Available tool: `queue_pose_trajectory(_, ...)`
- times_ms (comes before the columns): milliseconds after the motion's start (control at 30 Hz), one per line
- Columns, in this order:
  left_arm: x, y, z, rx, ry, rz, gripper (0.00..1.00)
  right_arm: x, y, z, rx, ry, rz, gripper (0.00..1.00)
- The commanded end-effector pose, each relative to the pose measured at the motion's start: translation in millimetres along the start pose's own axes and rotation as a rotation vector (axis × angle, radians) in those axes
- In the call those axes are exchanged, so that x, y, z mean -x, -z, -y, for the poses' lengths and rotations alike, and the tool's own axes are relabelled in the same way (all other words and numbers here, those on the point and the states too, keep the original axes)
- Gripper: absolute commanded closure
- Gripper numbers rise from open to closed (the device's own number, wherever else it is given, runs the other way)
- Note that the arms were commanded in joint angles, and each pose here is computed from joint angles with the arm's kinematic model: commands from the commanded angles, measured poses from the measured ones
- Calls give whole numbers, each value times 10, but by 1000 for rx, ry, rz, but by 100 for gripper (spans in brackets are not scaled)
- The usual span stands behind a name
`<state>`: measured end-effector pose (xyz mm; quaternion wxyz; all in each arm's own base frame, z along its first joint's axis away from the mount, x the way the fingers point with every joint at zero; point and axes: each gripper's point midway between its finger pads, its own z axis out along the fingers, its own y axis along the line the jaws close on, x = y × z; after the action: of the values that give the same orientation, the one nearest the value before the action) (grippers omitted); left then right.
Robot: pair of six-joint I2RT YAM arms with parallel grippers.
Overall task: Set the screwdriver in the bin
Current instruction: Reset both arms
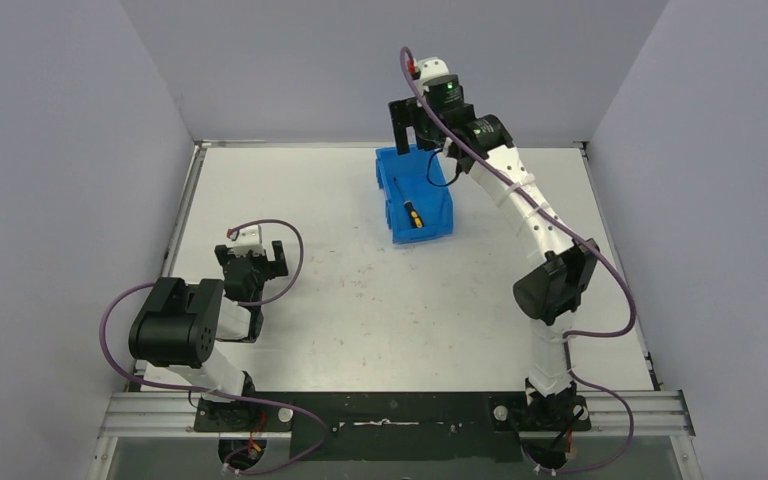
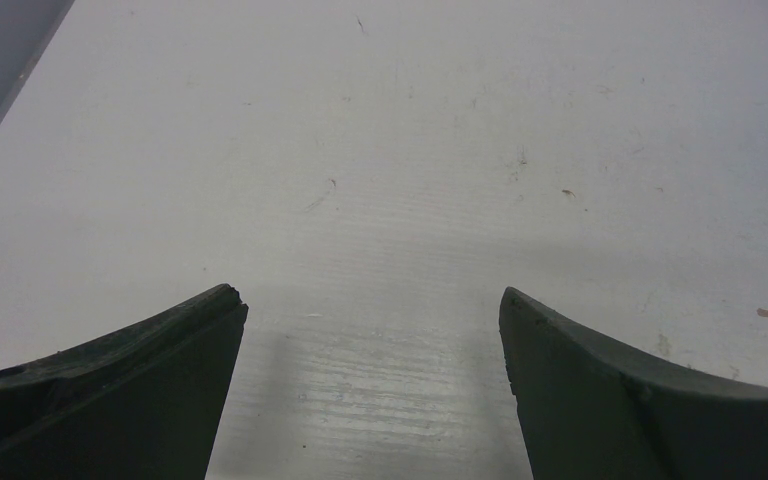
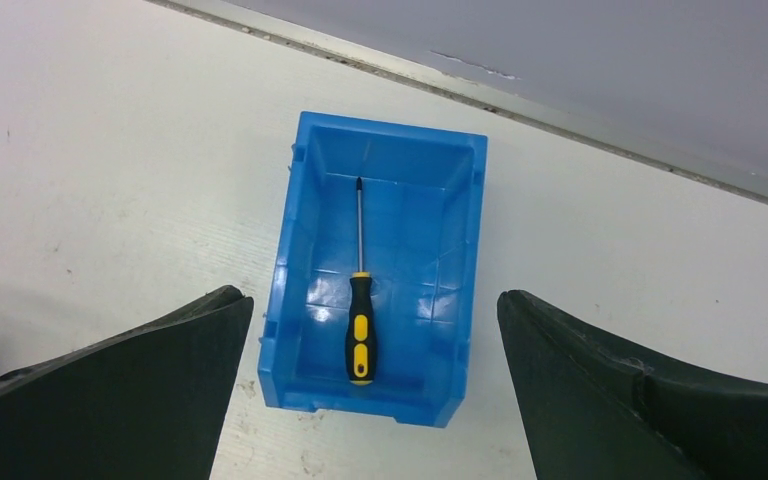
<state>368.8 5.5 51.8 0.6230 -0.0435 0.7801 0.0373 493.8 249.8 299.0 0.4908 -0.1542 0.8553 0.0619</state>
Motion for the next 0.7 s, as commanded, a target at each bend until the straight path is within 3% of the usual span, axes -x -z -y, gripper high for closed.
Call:
queue_pose_trajectory(0, 232, -67, 28, -6, 7, 77, 3, 358, 525, 412, -64, -37, 93, 0)
queue_pose_trajectory(667, 237, -67, 27, -6, 7, 79, 3, -166, 900, 2235, -226, -228, -43, 0)
